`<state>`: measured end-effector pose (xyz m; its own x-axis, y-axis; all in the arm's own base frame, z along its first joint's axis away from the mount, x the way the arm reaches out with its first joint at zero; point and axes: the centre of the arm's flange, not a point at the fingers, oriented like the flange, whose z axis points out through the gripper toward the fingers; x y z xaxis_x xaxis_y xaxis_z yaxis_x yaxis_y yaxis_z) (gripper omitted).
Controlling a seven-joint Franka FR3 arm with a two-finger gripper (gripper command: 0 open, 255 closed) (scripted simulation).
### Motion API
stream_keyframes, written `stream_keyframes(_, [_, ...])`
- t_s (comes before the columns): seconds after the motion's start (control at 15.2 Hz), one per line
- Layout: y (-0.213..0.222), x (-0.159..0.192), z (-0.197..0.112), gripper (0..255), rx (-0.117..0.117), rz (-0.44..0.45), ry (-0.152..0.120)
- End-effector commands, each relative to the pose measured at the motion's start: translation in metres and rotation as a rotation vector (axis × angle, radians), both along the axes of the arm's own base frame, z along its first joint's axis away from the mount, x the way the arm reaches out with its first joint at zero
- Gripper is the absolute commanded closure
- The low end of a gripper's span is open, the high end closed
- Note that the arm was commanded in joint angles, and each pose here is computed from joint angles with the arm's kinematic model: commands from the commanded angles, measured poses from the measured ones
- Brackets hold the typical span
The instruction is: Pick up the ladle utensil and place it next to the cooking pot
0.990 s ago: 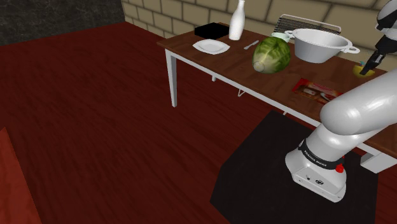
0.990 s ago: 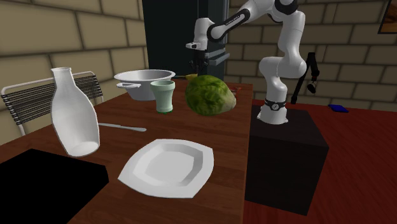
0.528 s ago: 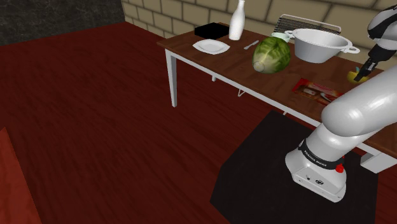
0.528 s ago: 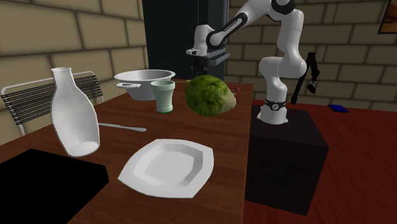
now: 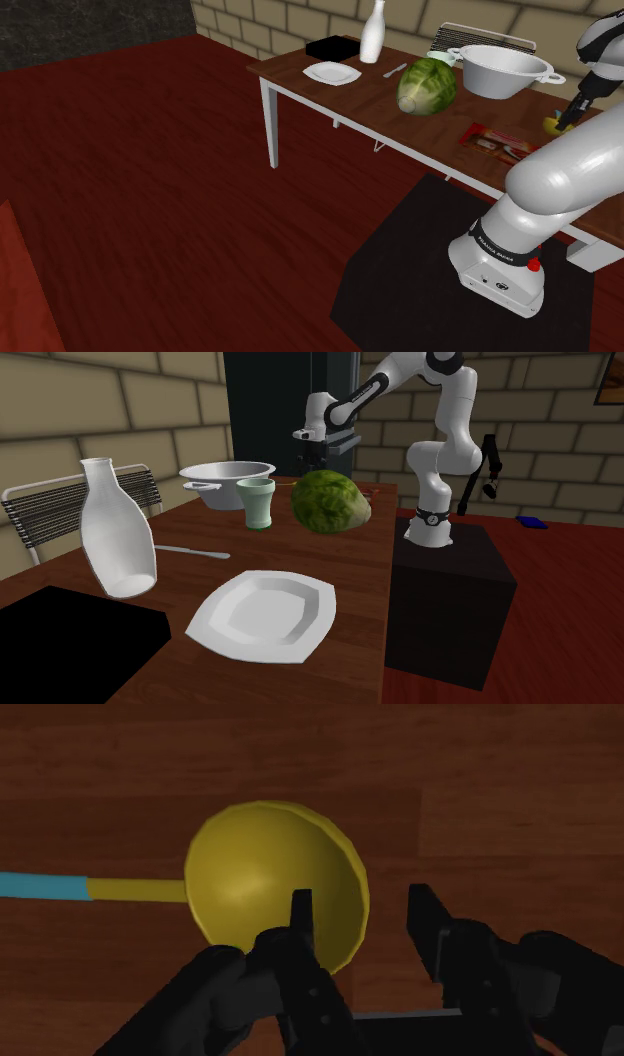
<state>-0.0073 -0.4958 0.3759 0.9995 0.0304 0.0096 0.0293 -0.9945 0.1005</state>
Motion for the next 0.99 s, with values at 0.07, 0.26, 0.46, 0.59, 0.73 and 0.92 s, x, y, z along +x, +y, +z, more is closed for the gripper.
stream_keyframes(0.07, [0.000, 0.000, 0.000, 0, 0.000, 0.000, 0.000])
stream_keyframes(0.26, [0.000, 0.000, 0.000, 0, 0.000, 0.000, 0.000])
stream_keyframes(0.46, [0.004, -0.001, 0.039, 0, 0.000, 0.000, 0.000])
stream_keyframes(0.59, [0.005, -0.001, 0.050, 0, 0.000, 0.000, 0.000])
stream_keyframes(0.73, [0.005, -0.001, 0.050, 0, 0.000, 0.000, 0.000])
stream_keyframes(0.92, [0.005, -0.001, 0.050, 0, 0.000, 0.000, 0.000])
